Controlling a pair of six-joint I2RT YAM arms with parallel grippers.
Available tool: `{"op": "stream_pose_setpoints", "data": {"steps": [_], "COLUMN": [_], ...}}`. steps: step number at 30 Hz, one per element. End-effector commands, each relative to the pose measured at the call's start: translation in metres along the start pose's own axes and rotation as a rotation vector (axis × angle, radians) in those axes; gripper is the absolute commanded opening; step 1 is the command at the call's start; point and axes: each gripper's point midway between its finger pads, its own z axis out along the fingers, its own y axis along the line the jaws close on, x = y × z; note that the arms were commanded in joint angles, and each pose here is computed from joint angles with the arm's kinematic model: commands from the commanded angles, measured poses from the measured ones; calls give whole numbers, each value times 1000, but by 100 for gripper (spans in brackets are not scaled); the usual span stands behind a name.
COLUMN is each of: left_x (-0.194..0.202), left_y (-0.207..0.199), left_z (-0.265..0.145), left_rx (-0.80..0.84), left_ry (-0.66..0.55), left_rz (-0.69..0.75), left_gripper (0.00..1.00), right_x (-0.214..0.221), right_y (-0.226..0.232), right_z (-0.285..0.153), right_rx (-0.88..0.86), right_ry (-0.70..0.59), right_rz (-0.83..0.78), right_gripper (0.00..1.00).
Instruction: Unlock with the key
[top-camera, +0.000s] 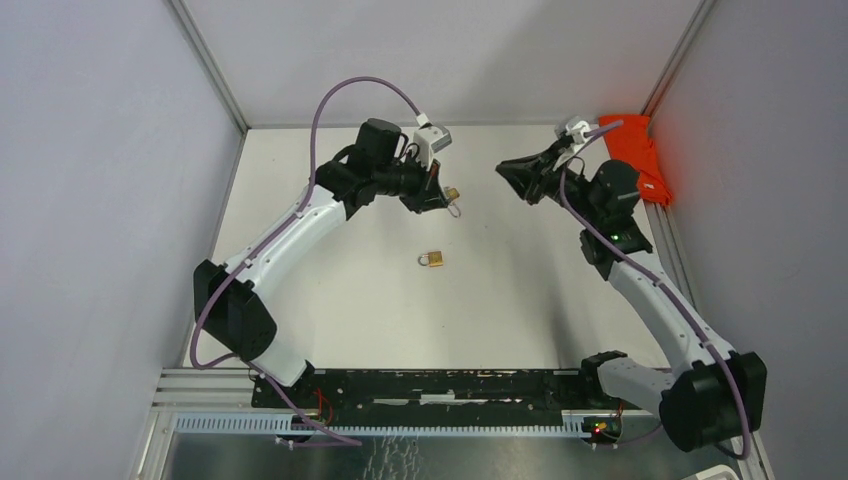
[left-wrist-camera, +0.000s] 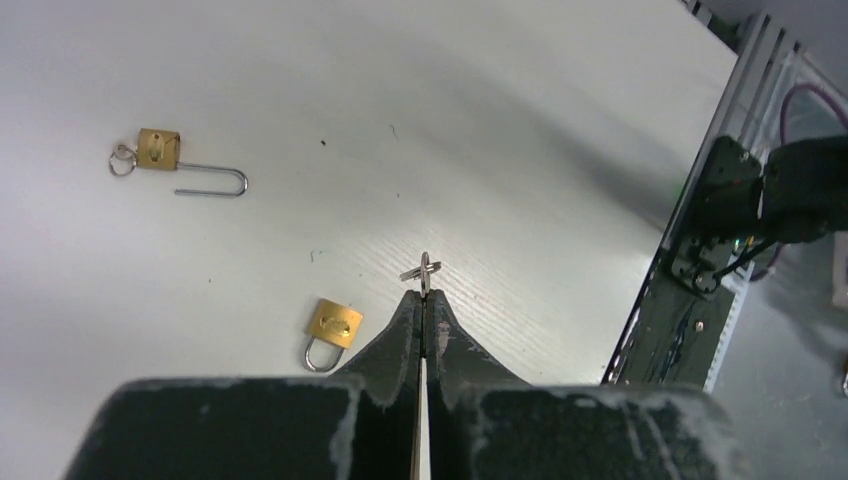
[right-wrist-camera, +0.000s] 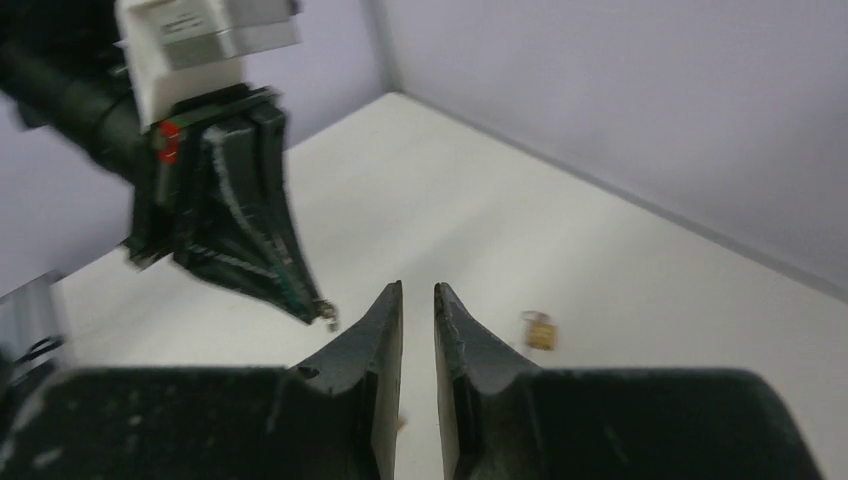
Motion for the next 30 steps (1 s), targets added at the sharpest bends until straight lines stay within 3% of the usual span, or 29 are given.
{"op": "stream_pose_setpoints", "data": {"steps": [1,4,12,19,30], "left_x": [-10,-5,-4,-4,-9], "left_y": [-22,-34,-53,-59,-67], "left_z": [-28,-30,-36,-36,-44], "left_rx": [62,137,240,274,289], "left_ry": [-21,-3,1,-6,-38], "left_rz": [165,179,204,209,231], "left_gripper": [2,2,2,2,2], "right_x": [1,17,32,44,62], "right_y": [61,72,79,106,104], "right_z": [-1,-5,-4,2,14], "right_rx": [-392,-491,-533,-613,-609], "right_ry": [-61,-33,-26,5,49], "right_rz": [47,65,47,39,42], "right_gripper": [22,21,18,16,13]}}
